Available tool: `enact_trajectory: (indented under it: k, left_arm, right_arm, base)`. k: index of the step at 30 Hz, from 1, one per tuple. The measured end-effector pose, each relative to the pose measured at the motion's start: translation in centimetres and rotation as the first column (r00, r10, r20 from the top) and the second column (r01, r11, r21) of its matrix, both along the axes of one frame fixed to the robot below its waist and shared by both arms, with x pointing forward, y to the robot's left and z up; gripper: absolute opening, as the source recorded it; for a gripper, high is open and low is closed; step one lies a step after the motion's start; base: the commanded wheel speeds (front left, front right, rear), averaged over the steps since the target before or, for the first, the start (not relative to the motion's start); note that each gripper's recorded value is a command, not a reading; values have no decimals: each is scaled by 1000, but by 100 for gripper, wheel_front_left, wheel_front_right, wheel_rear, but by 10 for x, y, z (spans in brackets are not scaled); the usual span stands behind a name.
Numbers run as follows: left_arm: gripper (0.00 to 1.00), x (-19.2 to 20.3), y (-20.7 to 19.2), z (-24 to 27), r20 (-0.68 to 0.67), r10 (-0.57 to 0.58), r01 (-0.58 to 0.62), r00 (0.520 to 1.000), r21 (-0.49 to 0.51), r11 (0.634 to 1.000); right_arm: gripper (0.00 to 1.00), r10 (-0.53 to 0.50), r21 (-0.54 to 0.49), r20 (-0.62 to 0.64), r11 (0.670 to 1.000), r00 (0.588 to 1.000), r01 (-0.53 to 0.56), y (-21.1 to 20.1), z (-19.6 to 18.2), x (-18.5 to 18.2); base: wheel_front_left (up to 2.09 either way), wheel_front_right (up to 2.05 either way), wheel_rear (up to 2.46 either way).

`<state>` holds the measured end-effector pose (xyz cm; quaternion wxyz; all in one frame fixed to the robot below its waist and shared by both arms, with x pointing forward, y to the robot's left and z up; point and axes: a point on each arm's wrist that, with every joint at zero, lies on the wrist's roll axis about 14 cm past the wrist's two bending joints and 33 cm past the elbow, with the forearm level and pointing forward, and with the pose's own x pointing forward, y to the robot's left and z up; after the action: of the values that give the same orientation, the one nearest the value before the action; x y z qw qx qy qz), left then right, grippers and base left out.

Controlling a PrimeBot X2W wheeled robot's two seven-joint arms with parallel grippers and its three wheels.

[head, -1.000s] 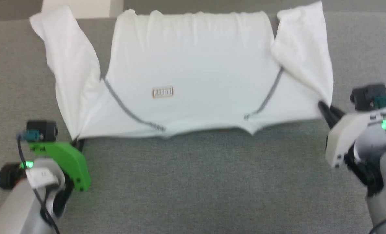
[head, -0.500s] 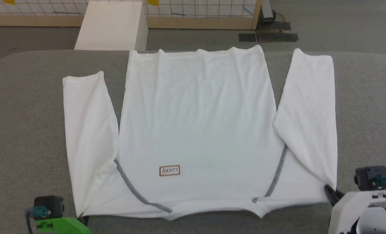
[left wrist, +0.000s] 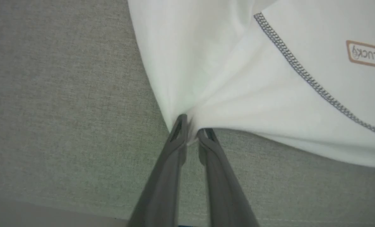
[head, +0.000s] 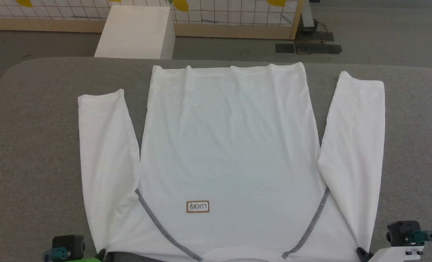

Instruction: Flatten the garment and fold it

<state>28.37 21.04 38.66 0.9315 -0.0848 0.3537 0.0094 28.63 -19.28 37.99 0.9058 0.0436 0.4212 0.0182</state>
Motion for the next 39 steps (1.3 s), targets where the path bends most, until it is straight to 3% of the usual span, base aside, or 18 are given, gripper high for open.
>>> enact_trajectory:
  k: [12,20,26,29,34,39]
  left_arm:
    - [100,14,-2,22,121,15,-15,993,-2,1000]
    - [100,53,25,72,325,22,-56,946,95,994]
    - [100,123,41,114,504,-28,-74,863,182,981]
    - [100,158,50,120,526,-38,-84,849,206,975]
    - [100,211,74,104,462,-8,-101,887,210,972]
    - [100,248,85,73,356,63,-120,932,141,983]
  right_arm:
    - [100,12,-35,226,999,974,-4,-4,34,13]
    - [100,-26,-80,520,994,854,80,-26,85,42]
    - [100,-21,-63,626,995,780,77,-19,100,77]
    - [100,-16,-55,669,996,743,72,-16,108,98]
    - [100,-19,-43,692,997,722,68,-14,104,126]
    - [100,-44,-22,664,997,747,78,-17,83,139]
  base:
    - [0,0,0]
    - [0,0,0]
    - [0,0,0]
    - [0,0,0]
    - [0,0,0]
    - [0,0,0]
